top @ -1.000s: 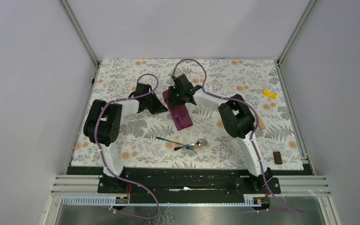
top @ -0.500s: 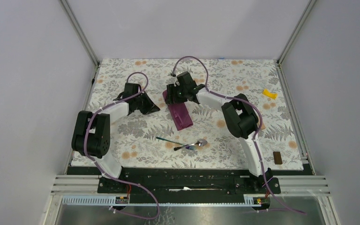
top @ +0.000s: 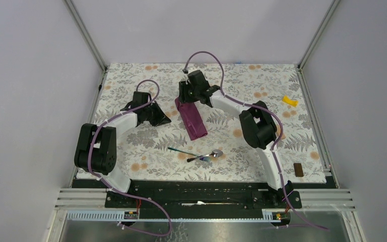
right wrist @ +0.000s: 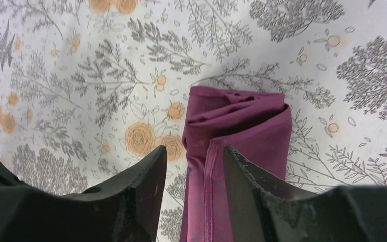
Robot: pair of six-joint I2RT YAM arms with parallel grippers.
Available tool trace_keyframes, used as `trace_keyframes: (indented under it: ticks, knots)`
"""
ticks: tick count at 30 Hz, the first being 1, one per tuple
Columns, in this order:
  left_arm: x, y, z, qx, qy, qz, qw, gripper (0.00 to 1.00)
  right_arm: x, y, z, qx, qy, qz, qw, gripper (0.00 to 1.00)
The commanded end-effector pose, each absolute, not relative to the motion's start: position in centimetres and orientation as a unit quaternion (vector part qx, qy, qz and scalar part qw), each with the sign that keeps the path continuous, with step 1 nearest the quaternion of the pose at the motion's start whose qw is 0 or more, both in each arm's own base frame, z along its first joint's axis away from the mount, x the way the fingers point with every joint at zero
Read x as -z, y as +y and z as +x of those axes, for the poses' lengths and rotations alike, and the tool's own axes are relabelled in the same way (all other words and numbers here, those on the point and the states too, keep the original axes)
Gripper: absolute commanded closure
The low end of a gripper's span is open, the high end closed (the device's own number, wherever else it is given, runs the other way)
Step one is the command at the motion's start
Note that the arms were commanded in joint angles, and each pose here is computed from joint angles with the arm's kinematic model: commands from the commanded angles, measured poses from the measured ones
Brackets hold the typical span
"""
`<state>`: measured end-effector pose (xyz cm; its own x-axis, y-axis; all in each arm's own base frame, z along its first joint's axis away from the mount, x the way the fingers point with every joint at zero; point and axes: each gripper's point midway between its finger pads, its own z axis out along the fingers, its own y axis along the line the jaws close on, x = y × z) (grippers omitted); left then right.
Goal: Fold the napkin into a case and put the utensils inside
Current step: Fold the 2/3-rectangle-folded napkin at the center of the board, then stuff the top corner of the smaller-rectangle-folded napkin into the folded napkin.
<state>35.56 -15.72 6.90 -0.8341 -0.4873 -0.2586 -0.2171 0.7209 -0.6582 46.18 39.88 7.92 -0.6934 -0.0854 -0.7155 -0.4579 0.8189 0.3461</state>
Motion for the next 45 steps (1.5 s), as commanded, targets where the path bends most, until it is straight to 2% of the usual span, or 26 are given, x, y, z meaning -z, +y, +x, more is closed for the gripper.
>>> trace_keyframes:
  ticks: [1,20,29,33,37,40,45]
  knots:
    - [-7.9,-15.7,36.0,0.324,0.898,-0.181,0.235,0.95,-9.4,41.1,47.2,-0.244,0.877,-0.144,0.389,0.5]
    - [-8.6,-15.7,36.3,0.326,0.896,-0.176,0.243,0.95,-7.5,40.9,46.8,-0.201,0.891,-0.123,0.388,0.45]
    - [-9.9,-16.2,37.6,0.336,0.89,-0.176,0.252,0.91,-7.0,41.6,47.2,-0.204,0.89,-0.124,0.388,0.46]
    - [-10.1,-16.2,37.8,0.337,0.889,-0.175,0.255,0.9,-7.0,41.8,47.4,-0.201,0.89,-0.125,0.391,0.52]
    - [-10.2,-16.1,38.0,0.334,0.89,-0.175,0.258,0.88,-7.4,41.9,47.5,-0.205,0.888,-0.124,0.393,0.65]
    - [-10.2,-16.0,38.3,0.329,0.89,-0.176,0.261,0.85,-7.5,42.0,47.5,-0.207,0.887,-0.125,0.394,0.77]
    - [-10.6,-15.5,39.4,0.316,0.89,-0.178,0.277,0.73,-7.7,42.0,47.5,-0.207,0.886,-0.123,0.396,0.85]
